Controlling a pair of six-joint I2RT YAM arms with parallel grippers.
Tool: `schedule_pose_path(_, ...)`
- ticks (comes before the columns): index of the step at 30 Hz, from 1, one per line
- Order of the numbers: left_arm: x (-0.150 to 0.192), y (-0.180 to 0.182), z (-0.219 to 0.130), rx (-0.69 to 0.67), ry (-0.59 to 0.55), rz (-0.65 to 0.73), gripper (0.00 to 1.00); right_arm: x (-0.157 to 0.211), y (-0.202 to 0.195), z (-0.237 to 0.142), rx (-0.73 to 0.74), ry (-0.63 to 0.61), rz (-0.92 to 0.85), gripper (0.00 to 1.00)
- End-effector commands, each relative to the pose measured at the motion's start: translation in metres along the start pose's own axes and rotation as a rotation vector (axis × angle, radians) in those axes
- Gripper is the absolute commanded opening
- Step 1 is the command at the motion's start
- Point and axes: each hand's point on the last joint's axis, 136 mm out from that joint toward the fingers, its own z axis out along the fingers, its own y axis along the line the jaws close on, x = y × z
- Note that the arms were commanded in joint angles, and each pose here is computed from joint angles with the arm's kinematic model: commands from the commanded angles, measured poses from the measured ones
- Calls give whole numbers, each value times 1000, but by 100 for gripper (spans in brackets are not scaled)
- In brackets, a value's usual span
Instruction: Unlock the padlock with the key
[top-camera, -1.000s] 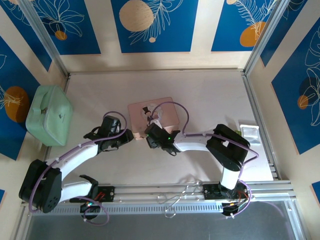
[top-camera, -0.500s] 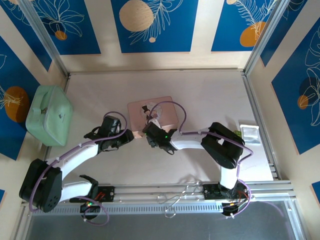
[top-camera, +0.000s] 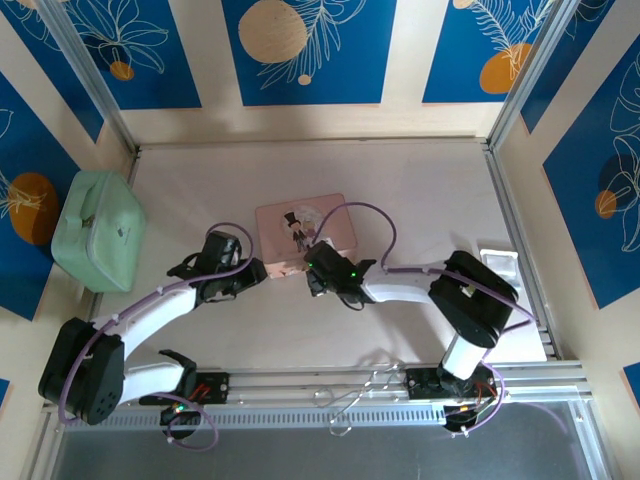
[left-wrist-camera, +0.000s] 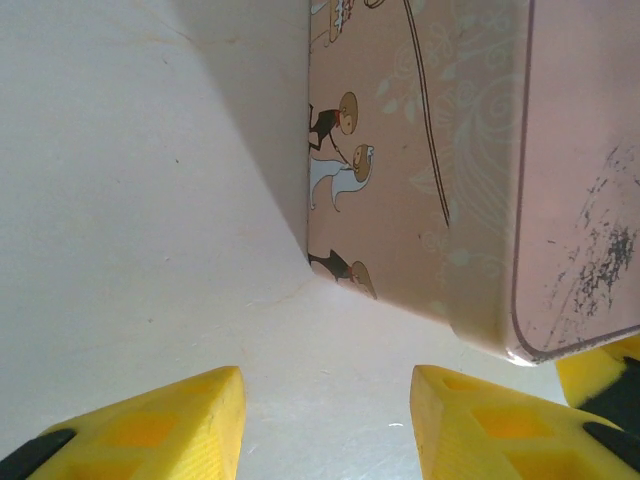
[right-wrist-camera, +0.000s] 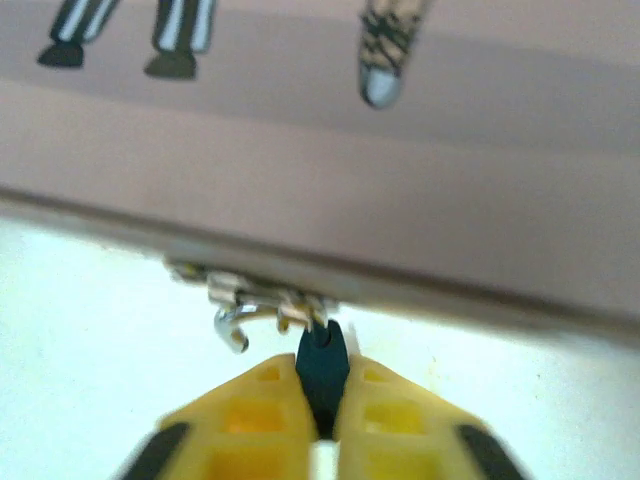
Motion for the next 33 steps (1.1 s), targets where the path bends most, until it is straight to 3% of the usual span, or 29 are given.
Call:
schedule_pose_path(1,-1,3,-1,4,1,-4,48,-3,21,-9,-208,6,97,0)
schedule_pose_path(22,-3,-6,0,45,4,-3,48,-19,3,-29,-544,-98,509,0)
schedule_pose_path(29,-22,-34,-23,127,-67,28,67,-12,4,-24,-533,-85,554,0)
schedule_pose_path(33,-27,-42,-11,132,-46,28,70,-11,4,-20,-533,-75,571,0)
